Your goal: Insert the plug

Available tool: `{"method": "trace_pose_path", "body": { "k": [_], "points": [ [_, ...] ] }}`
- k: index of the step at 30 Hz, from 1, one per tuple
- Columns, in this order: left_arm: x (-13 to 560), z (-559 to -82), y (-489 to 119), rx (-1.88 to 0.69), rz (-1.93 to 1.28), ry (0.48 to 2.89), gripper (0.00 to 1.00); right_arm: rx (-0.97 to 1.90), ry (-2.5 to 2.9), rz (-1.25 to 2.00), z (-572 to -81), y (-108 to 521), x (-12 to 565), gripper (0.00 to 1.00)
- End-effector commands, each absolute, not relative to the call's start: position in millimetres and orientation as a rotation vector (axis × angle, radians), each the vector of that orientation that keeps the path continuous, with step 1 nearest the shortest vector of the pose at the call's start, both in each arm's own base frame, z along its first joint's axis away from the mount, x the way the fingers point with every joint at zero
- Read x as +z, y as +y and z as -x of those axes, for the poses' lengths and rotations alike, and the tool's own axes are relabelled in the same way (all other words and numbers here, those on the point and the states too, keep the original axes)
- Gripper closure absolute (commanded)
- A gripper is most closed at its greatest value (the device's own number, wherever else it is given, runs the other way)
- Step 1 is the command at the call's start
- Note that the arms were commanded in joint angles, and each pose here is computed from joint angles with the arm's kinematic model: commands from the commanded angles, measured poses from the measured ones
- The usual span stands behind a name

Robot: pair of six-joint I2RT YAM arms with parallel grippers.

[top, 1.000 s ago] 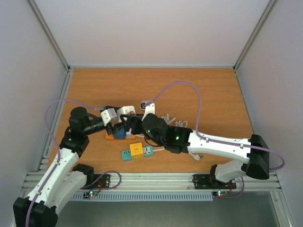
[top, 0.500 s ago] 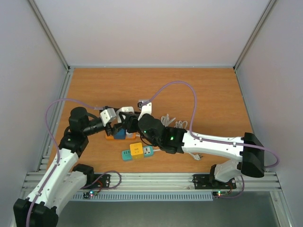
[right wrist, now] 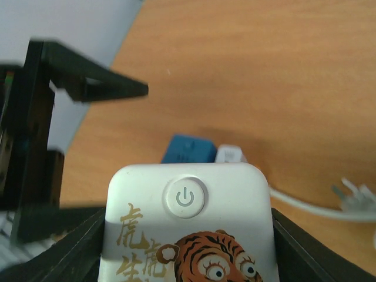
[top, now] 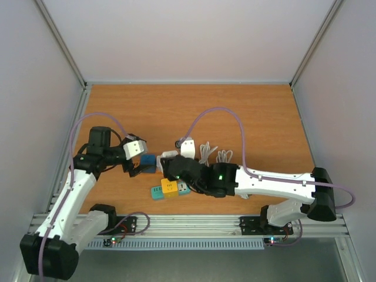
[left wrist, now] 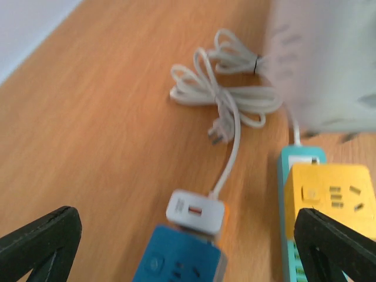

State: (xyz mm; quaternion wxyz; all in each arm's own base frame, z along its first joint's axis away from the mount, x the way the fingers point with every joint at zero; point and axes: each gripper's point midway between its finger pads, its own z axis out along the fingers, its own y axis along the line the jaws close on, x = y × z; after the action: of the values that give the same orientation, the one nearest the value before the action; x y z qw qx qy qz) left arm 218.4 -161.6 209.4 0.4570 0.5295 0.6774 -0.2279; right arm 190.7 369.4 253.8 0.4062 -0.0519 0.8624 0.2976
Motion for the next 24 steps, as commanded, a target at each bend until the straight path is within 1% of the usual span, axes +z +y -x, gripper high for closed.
{"method": "trace_pose_path", "body": {
  "k": [1, 5, 11, 16, 24],
  "points": [
    [180.7, -205.3, -141.3, -0.536, -1.465, 1.744, 0.00, 0.585, 2.267, 0.123, -160.0, 346.5, 242.0, 0.99],
    [164.3, -197.4, -132.6, -0.587, -1.549, 1.755, 0.00, 0.490, 2.286, 0.092, -144.6, 342.3, 228.1, 0.99],
    [143.3, -189.8, -129.0, -0.591, -1.626, 1.752, 0.00, 0.454, 2.296, 0.087, -126.9, 354.0, 202.4, 0.99],
    [139.7, -186.8, -127.6, -0.576, -1.648, 1.743, 0.00, 0.413, 2.263, 0.079, -126.9, 365.8, 192.2, 0.99],
    [137.5, -186.3, -128.2, -0.591, -1.649, 1.747, 0.01, 0.407, 2.226, 0.064, -131.6, 377.1, 191.0, 0.99]
  ]
}}
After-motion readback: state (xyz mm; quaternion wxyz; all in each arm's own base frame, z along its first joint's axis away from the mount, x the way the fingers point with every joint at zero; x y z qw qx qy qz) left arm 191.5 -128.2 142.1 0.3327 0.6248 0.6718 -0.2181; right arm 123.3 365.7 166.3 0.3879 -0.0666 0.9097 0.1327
